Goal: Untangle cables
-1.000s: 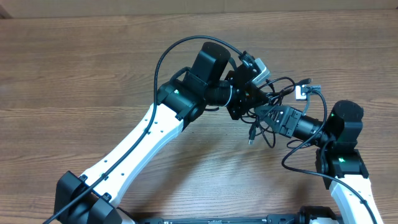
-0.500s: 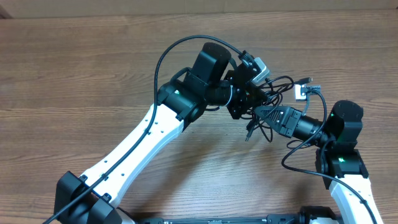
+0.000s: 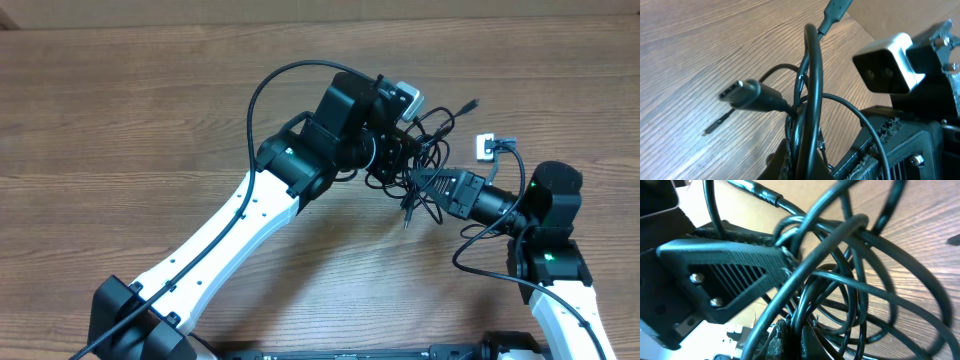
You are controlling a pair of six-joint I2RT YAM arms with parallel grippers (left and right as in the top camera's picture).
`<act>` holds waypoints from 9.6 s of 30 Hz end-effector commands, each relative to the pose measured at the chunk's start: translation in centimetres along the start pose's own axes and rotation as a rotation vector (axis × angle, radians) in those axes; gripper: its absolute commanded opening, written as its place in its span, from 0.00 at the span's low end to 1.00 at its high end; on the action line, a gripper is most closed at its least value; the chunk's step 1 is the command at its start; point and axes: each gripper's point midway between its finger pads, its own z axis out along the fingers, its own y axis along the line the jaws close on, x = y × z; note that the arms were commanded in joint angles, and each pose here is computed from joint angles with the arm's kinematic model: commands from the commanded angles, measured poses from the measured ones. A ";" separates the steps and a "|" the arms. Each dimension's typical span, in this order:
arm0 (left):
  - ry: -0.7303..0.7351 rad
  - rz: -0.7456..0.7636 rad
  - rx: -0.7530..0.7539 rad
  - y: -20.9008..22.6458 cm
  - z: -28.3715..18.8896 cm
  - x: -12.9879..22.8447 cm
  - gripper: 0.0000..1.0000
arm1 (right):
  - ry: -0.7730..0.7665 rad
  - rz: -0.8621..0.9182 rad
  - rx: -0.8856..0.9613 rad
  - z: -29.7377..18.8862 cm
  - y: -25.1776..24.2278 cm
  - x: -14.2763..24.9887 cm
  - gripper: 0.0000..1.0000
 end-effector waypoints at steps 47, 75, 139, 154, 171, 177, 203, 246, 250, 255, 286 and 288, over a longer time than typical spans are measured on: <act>0.394 0.168 0.066 2.2 -4.8 9.3 0.04 | -0.489 0.087 0.869 -8.1 -13.7 -5.2 0.04; 0.123 0.049 0.002 4.6 -4.2 2.5 0.04 | -0.145 -0.112 0.382 -1.6 -6.7 -2.0 0.13; 0.065 0.069 0.279 -2.5 -3.2 0.9 0.04 | 0.040 -0.445 0.295 -0.3 -6.3 0.5 0.05; 0.112 0.029 0.084 0.8 -2.7 2.2 0.04 | 0.070 -0.486 0.082 0.4 -2.6 1.2 0.04; 0.195 0.085 0.156 -2.9 -1.7 4.6 0.04 | -0.005 -0.490 0.033 0.5 -0.7 -0.7 0.04; 0.206 0.108 0.156 -3.3 -1.5 5.0 0.04 | -0.060 -0.479 0.139 0.4 -2.3 -2.0 0.04; 0.094 0.022 0.171 -1.5 -2.4 1.7 0.04 | 0.042 -0.497 0.159 -0.1 -4.0 0.4 0.52; 0.203 -0.021 0.017 1.0 -2.4 4.6 0.04 | -0.020 -0.491 0.038 0.4 0.4 -0.4 0.04; 0.215 -0.025 0.018 0.9 -2.4 4.9 0.04 | -0.061 -0.499 0.029 -0.4 1.6 -0.9 0.04; 0.220 -0.021 0.023 0.7 -2.2 5.1 0.04 | -0.095 -0.509 0.005 -0.9 2.9 -1.4 0.04; 0.274 0.000 0.125 -1.6 0.9 6.9 0.04 | -0.245 -0.461 -0.128 -1.8 7.8 -4.5 0.04; 0.274 0.000 0.125 -1.6 0.9 6.9 0.04 | -0.273 -0.431 -0.112 -1.9 7.6 -5.1 0.04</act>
